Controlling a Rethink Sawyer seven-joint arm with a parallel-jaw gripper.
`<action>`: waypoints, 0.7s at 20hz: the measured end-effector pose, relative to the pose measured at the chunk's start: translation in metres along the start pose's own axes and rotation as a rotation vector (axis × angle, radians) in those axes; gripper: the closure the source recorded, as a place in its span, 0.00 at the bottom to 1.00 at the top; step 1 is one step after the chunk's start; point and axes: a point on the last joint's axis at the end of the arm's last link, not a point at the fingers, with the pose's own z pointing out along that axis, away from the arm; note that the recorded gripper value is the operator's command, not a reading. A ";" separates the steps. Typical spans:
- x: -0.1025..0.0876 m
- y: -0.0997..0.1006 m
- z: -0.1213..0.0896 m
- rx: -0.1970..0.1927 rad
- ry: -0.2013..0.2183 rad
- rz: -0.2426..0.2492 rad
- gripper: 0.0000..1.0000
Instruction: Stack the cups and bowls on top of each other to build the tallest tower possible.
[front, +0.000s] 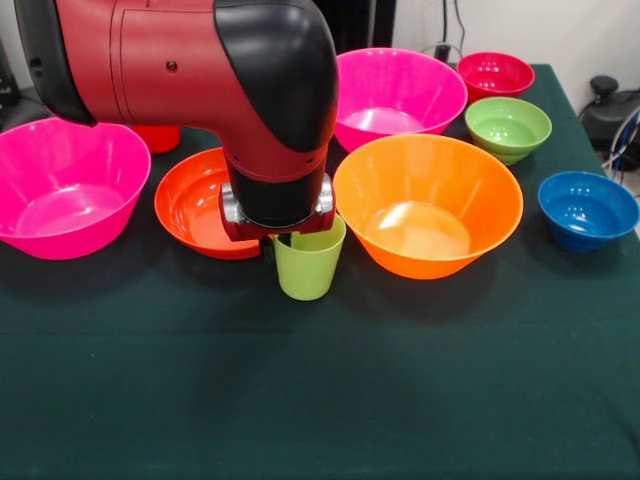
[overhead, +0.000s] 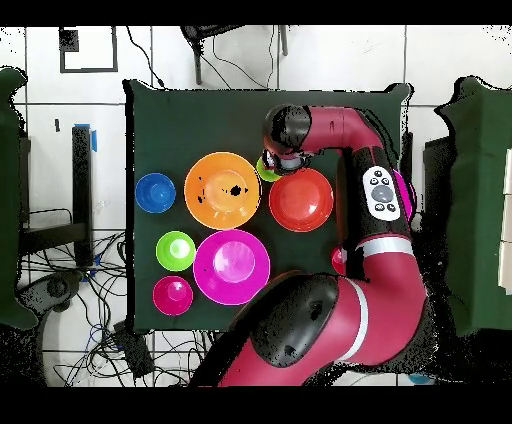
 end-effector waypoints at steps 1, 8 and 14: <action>0.000 0.000 0.000 0.000 0.001 0.000 1.00; 0.003 0.003 0.013 -0.006 0.016 -0.004 0.00; 0.004 0.003 0.017 -0.010 0.020 -0.003 1.00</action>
